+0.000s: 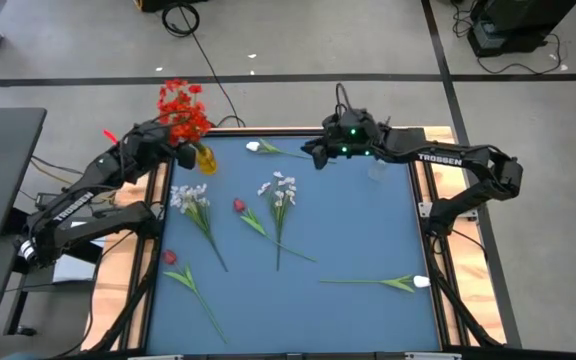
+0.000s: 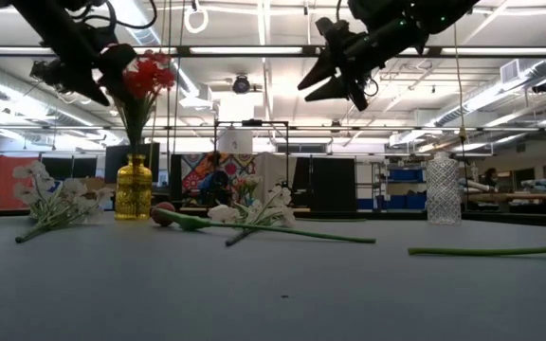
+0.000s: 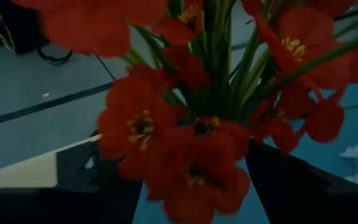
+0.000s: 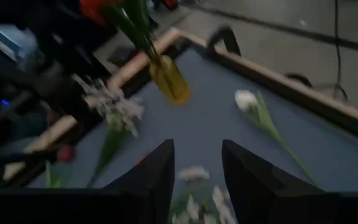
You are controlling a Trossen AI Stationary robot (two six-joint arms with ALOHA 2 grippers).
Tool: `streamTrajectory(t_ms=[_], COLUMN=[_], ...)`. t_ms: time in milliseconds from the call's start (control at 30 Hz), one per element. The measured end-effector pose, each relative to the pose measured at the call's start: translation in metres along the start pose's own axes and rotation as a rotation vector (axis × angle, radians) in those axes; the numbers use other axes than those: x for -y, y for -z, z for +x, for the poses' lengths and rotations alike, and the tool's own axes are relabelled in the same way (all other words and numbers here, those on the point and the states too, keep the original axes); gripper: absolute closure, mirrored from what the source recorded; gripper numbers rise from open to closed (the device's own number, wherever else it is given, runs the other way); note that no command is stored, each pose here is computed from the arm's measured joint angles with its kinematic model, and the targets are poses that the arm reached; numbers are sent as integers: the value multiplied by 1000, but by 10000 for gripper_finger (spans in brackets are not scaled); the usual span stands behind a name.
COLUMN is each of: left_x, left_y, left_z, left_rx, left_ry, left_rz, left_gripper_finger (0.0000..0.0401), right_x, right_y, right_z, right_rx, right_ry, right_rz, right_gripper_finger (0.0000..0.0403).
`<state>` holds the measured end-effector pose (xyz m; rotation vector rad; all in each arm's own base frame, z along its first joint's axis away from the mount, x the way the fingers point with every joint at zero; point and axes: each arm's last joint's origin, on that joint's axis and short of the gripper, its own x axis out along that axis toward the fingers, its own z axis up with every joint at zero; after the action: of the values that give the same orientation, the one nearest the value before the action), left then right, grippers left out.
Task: Sort flowers into vase by color
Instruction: Put the red flowers into the yellow transparent flower vase, then put the top white flowers into the yellow transparent flower vase
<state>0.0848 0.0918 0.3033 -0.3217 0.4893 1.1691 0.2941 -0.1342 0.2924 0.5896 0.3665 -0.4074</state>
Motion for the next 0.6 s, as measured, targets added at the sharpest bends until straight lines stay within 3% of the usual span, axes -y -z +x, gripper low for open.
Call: streamTrajectory(t_ms=[367,600], left_x=[-14,-19], left_y=[-27,-40], left_z=[-48,-70], left_rx=[-41,1], left_ry=[-10,15], left_rz=[73,57], left_gripper_finger=[110,110], right_x=[-12,-14], right_y=[45,40], right_z=[54,92], right_rx=[-165,-248], right_ry=[74,94], right_rz=[10,16], right_gripper_finger=[261,261])
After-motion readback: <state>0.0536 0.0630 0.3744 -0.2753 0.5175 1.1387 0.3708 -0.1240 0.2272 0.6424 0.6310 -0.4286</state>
